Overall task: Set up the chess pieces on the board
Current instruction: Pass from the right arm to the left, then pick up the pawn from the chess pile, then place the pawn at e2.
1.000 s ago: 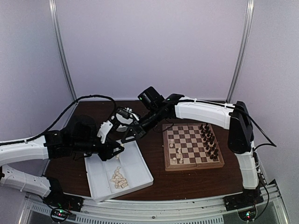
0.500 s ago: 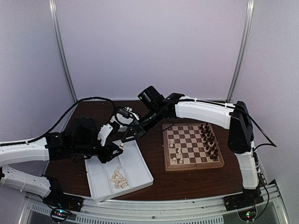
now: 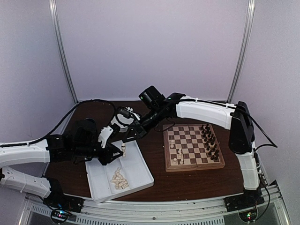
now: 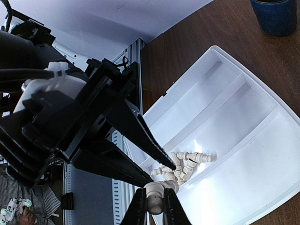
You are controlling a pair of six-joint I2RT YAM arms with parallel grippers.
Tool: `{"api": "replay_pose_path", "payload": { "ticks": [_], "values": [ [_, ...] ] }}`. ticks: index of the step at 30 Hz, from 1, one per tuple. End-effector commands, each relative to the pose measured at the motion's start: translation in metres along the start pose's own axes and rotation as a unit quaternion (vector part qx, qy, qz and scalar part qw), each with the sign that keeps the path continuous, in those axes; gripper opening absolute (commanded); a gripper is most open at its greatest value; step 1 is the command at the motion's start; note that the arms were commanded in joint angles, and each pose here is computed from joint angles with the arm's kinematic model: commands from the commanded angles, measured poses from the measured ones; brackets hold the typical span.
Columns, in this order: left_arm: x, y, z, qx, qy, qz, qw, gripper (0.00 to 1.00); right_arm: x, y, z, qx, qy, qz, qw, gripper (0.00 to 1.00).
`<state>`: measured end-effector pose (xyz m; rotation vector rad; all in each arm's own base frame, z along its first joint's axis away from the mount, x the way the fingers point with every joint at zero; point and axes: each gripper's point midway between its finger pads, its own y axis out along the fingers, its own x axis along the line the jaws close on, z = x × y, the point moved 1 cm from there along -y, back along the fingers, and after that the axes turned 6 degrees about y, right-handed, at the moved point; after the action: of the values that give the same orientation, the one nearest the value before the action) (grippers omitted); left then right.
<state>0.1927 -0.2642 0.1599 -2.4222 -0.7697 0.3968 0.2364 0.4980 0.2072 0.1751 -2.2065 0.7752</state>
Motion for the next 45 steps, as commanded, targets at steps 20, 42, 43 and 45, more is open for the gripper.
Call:
{"api": "replay_pose_path", "payload": {
  "ticks": [20, 42, 43, 45],
  "values": [
    [0.001, 0.01, -0.016, -0.034, 0.013, 0.002, 0.999, 0.07, -0.008, -0.033, -0.012, -0.018, -0.044, 0.057, 0.997, 0.09],
    [0.008, 0.012, -0.014, -0.027, 0.004, -0.018, 0.999, 0.05, -0.17, -0.18, 0.093, 0.114, -0.108, 0.445, 0.882, 0.08],
    [0.008, 0.012, -0.015, -0.027, 0.004, -0.019, 0.999, 0.05, -0.173, -0.178, 0.096, 0.12, -0.107, 0.444, 0.882, 0.08],
    [0.008, 0.012, -0.015, -0.026, 0.004, -0.019, 0.999, 0.05, -0.177, -0.175, 0.102, 0.13, -0.103, 0.44, 0.882, 0.08]
  ]
}}
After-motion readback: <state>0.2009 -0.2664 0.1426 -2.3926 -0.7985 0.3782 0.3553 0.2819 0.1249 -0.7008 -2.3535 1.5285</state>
